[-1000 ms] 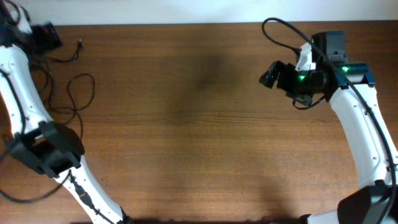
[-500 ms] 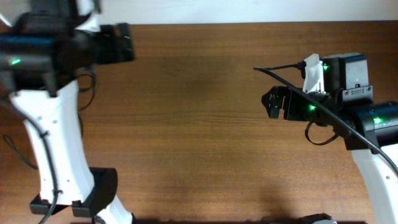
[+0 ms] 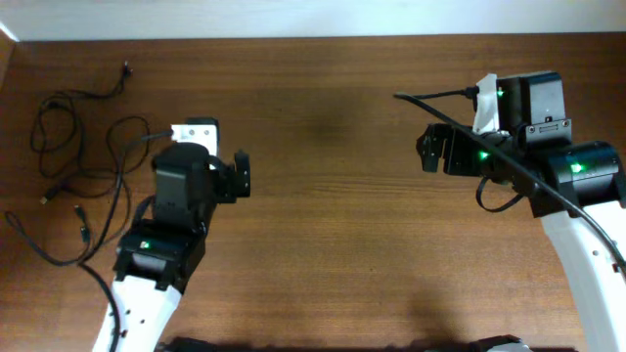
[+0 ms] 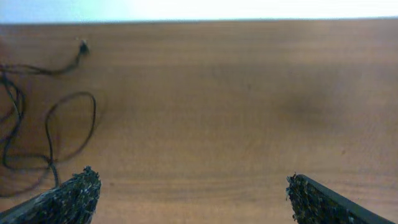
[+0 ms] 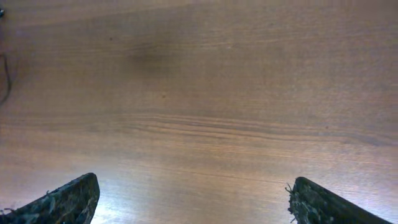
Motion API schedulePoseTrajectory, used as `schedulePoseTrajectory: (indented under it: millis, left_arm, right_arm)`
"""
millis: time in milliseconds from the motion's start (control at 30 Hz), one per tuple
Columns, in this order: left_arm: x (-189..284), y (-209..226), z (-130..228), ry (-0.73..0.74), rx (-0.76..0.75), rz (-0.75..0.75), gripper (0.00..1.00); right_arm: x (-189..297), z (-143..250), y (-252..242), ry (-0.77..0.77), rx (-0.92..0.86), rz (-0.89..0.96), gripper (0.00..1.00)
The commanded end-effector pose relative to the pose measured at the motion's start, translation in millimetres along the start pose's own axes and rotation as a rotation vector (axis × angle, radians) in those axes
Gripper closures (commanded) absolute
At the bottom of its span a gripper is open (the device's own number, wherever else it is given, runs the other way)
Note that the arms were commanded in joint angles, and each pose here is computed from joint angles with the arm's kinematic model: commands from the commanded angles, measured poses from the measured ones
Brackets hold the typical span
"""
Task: Untangle cables
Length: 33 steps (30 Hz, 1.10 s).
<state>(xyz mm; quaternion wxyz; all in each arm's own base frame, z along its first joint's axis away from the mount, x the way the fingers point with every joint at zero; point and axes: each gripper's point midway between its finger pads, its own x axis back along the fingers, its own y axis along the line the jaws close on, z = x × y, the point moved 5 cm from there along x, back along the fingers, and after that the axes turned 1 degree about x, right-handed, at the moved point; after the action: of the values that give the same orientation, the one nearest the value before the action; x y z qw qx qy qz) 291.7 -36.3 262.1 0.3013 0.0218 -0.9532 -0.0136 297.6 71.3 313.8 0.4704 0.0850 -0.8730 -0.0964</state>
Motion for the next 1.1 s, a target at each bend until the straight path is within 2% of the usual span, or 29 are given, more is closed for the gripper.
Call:
schedulePoseTrajectory:
  millis: [0, 267, 633, 767, 833, 1067]
  left_arm:
    - [-17.2, -5.1, 12.5, 0.059, -0.034, 0.010, 0.01]
    - [-46.6, -9.7, 32.5, 0.172, -0.059, -0.002, 0.01]
    - [-48.0, -9.9, 33.5, 0.177, -0.061, -0.002, 0.01]
    - [-48.0, -9.9, 33.5, 0.177, -0.061, -0.002, 0.01]
    - [-48.0, -9.9, 33.5, 0.177, -0.061, -0.002, 0.01]
    - [-48.0, -9.9, 33.5, 0.177, -0.061, -0.002, 0.01]
  right_arm:
    - [3.5, -3.7, -0.2, -0.022, 0.026, 0.020, 0.01]
    - [10.2, -1.5, 16.4, -0.043, 0.063, -0.030, 0.01]
    - [9.8, -8.2, 7.0, -0.083, 0.065, 0.048, 0.01]
    - [22.7, -19.7, 4.5, -0.282, 0.072, 0.054, 0.01]
    - [29.1, -12.5, -8.9, -0.445, 0.078, 0.046, 0.01]
    - [25.6, 64.6, -58.3, -0.808, 0.037, 0.038, 0.01]
